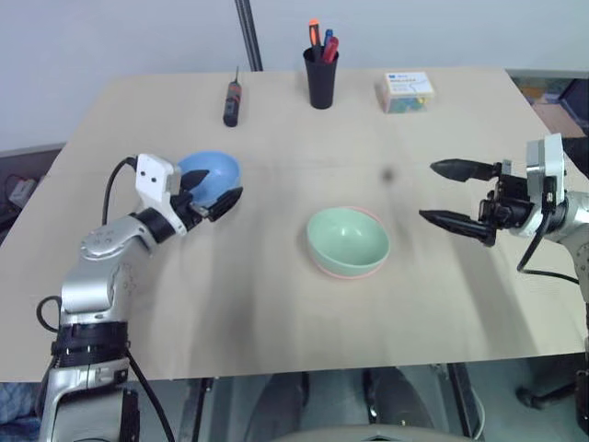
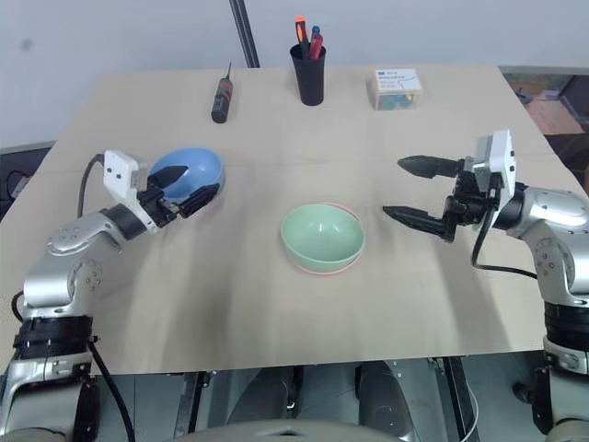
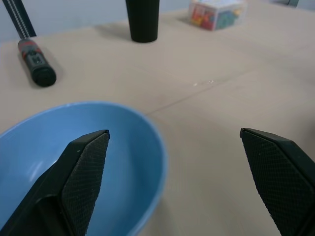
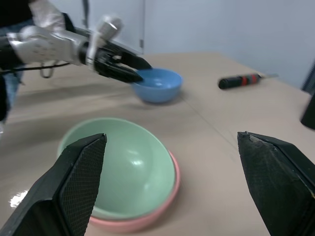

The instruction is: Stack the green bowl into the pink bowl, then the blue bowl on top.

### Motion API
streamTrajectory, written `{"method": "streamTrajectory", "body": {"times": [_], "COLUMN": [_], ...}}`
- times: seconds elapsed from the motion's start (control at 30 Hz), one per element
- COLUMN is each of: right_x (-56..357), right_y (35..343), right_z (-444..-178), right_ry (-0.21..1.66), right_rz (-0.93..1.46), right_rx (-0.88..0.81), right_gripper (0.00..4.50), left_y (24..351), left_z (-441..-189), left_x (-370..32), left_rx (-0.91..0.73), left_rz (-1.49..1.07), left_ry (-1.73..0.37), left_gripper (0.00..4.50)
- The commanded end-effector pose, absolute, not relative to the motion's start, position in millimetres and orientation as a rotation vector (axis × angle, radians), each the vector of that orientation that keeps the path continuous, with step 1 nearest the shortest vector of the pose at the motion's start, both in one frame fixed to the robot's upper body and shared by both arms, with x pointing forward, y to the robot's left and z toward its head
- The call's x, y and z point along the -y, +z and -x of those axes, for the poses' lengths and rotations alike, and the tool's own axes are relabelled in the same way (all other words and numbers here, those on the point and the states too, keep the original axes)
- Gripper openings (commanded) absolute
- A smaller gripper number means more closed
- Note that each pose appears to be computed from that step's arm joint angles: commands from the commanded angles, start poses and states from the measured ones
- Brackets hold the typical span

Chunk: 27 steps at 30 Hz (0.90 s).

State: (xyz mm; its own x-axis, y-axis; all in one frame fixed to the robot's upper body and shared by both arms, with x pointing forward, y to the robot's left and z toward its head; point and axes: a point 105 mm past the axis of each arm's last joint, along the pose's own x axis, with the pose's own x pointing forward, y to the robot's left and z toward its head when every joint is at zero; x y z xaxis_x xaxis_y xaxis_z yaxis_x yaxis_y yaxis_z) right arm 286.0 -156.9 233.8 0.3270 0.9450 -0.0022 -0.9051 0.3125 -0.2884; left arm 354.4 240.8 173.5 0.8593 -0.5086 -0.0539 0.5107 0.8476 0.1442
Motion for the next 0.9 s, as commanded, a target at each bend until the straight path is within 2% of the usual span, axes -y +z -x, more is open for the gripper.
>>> {"method": "streamTrajectory", "body": {"times": [0.03, 0.3, 0.33, 0.4, 0.43, 0.47, 0.5, 0.67, 0.8, 0.9], "right_x": [147.4, 136.4, 135.8, 135.4, 135.8, 136.9, 138.5, 142.4, 145.4, 149.1], "right_y": [245.5, 250.8, 250.5, 249.6, 249.4, 248.9, 247.6, 244.4, 243.2, 238.1], "right_z": [-277.6, -273.9, -273.8, -273.5, -273.5, -273.3, -273.3, -273.9, -274.7, -275.5], "right_ry": [1.267, 1.298, 1.298, 1.296, 1.293, 1.290, 1.284, 1.264, 1.259, 1.256], "right_rz": [0.306, 0.318, 0.313, 0.310, 0.309, 0.307, 0.307, 0.306, 0.312, 0.321], "right_rx": [0.231, 0.250, 0.249, 0.246, 0.245, 0.245, 0.241, 0.233, 0.222, 0.202], "right_gripper": [4.45, 4.45, 4.50, 4.50, 4.50, 4.50, 4.50, 4.50, 4.50, 4.50], "left_y": [182.3, 159.7, 159.4, 158.5, 157.5, 158.3, 159.5, 161.9, 162.1, 176.3], "left_z": [-363.0, -378.2, -381.2, -384.0, -384.5, -385.7, -387.0, -389.7, -388.7, -391.2], "left_x": [-250.0, -248.9, -250.5, -252.0, -252.0, -252.5, -253.2, -253.6, -245.8, -234.5], "left_rx": [-0.022, -0.146, -0.152, -0.169, -0.180, -0.181, -0.182, -0.183, -0.175, -0.106], "left_rz": [-0.207, -0.297, -0.308, -0.322, -0.331, -0.333, -0.336, -0.357, -0.360, -0.366], "left_ry": [-0.526, -0.589, -0.583, -0.591, -0.601, -0.604, -0.606, -0.617, -0.670, -0.704], "left_gripper": [4.50, 4.50, 4.10, 3.75, 3.35, 2.34, 2.34, 0.05, 0.05, 0.05]}}
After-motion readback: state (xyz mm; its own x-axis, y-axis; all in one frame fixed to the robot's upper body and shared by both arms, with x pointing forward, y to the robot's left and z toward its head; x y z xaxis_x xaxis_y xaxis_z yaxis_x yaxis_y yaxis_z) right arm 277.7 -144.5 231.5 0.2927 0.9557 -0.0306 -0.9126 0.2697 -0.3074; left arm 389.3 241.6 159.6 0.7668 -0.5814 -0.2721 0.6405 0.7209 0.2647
